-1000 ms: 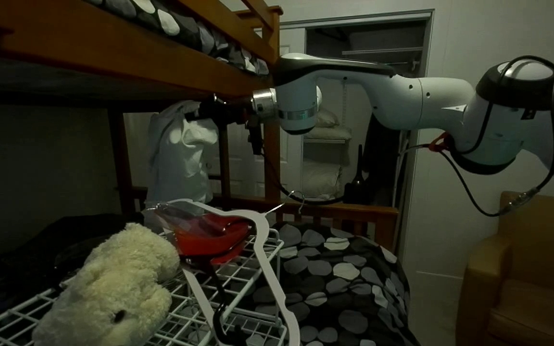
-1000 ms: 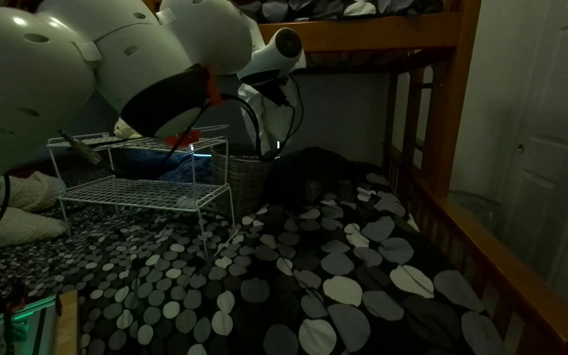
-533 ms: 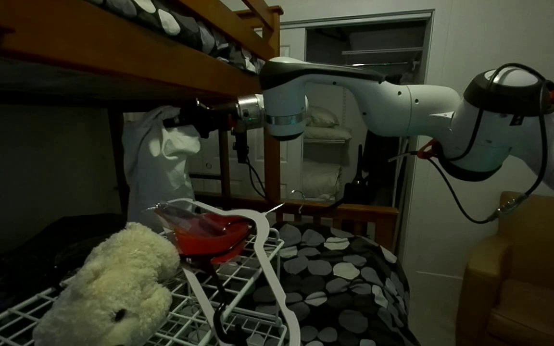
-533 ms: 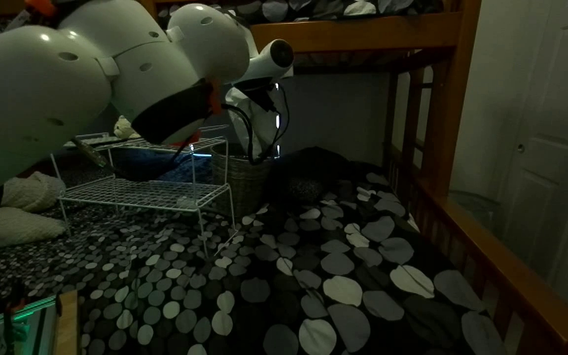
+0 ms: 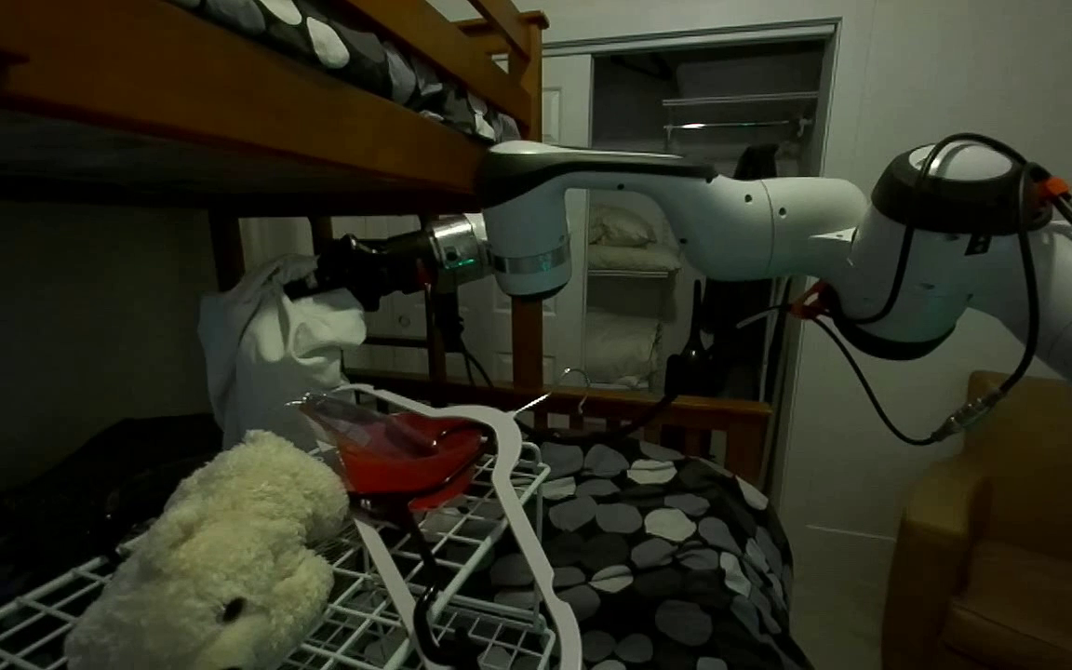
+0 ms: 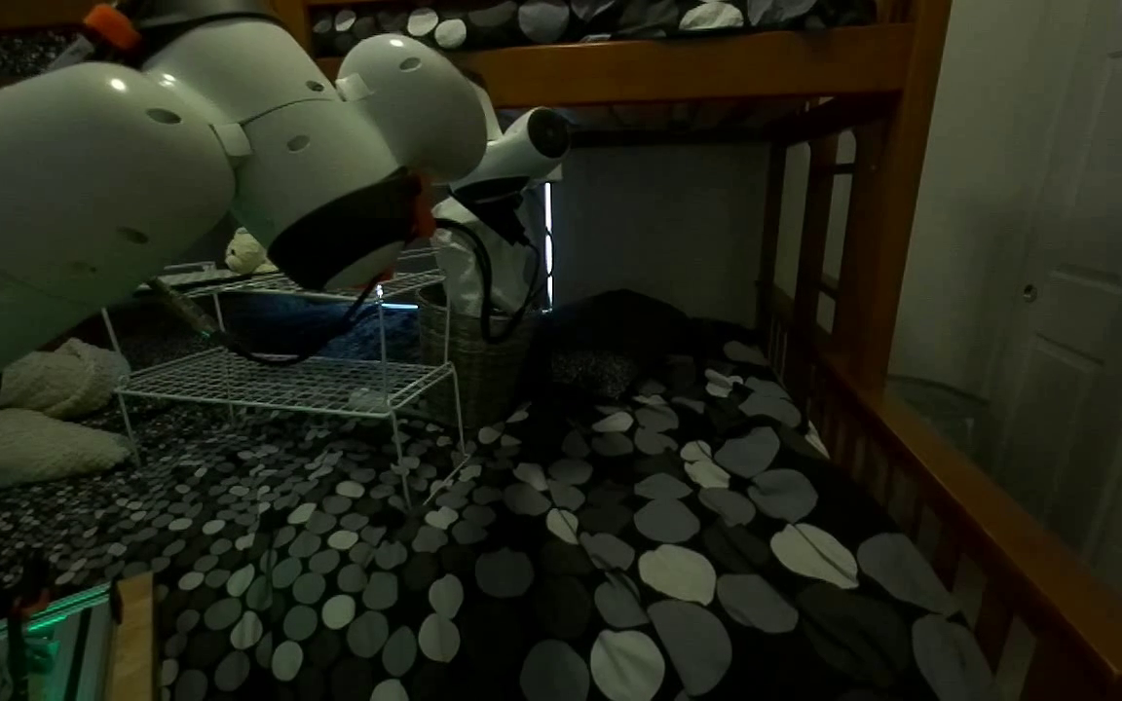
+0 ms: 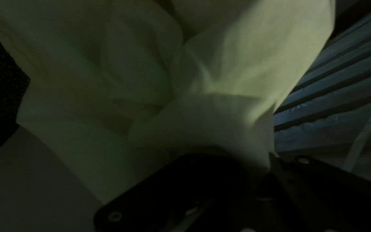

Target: Pick up the white pillow case and put it in the basket

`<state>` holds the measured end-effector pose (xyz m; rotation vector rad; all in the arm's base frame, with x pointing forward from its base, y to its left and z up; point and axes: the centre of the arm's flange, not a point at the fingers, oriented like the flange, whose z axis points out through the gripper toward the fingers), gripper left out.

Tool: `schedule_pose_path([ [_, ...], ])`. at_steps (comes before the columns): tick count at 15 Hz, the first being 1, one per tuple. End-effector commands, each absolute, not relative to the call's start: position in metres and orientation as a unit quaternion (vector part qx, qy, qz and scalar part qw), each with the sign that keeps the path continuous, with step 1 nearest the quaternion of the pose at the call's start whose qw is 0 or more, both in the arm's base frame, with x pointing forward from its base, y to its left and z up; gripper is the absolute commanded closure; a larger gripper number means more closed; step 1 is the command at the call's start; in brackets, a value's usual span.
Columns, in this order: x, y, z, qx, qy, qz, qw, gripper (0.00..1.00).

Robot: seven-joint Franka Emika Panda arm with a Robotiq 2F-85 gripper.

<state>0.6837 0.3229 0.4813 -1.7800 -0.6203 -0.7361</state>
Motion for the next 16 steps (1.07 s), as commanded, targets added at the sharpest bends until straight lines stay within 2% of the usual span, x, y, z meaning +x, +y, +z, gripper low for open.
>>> schedule_pose_path([
  [1,0.691,0.339,0.472,-0.748,-0.257,-0.302,0.533,0.67],
  [4,0.692,0.339,0.474,-0.751,-0.26,-0.299,0.528,0.46],
  [7,0.693,0.315,0.481,-0.795,-0.285,-0.276,0.459,0.23],
  [10,0.694,0.294,0.493,-0.812,-0.29,-0.263,0.433,0.01],
  [14,0.695,0.292,0.513,-0.797,-0.3,-0.287,0.439,0.0],
  [16,0.687,0.277,0.52,-0.832,-0.301,-0.263,0.386,0.0],
])
